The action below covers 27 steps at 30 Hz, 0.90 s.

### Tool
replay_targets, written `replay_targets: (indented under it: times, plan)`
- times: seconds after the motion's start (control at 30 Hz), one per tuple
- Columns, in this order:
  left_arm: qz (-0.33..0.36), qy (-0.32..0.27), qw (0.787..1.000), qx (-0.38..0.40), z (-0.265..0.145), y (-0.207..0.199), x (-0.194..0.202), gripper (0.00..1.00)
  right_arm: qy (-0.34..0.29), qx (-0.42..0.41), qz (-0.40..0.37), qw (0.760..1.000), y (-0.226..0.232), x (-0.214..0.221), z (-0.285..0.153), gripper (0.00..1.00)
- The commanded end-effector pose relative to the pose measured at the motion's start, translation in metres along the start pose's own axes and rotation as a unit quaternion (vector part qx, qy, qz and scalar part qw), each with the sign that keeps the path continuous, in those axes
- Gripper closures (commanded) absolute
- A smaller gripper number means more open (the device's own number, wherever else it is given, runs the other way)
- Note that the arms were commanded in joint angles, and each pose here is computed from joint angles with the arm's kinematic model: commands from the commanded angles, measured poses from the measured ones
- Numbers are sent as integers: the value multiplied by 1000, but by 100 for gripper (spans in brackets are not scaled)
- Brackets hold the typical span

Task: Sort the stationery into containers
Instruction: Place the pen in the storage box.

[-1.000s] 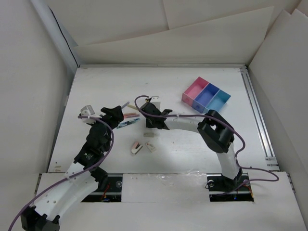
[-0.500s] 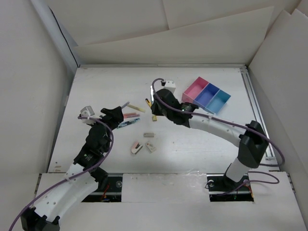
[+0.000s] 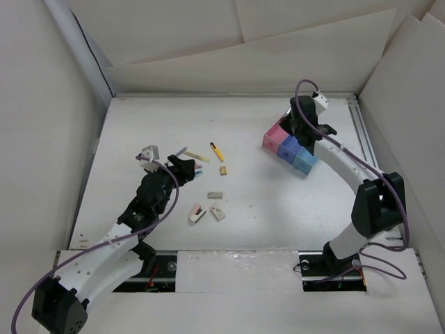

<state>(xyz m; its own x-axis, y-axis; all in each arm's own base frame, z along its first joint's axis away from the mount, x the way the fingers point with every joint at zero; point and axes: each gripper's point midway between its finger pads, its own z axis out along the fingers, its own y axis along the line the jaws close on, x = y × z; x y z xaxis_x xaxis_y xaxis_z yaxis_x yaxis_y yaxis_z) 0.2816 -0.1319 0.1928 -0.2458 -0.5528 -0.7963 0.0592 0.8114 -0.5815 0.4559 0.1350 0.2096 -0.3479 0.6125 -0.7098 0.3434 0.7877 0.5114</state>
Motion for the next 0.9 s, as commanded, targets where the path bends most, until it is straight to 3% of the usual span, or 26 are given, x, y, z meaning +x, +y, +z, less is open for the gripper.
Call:
replay_targets:
  times: [0.0,0.77,0.87]
  plan:
    - [-7,-26,998,54,-2,-28,-22,34,17,-28,37,999,4,-1,17,100]
    - [-2,-24,998,58,-1,-29,-21,34,76,-4,70,995,-27,25,64,100]
    - [-2,-24,998,58,-1,-29,-21,34,73,-1,78,994,-30,22,65,83]
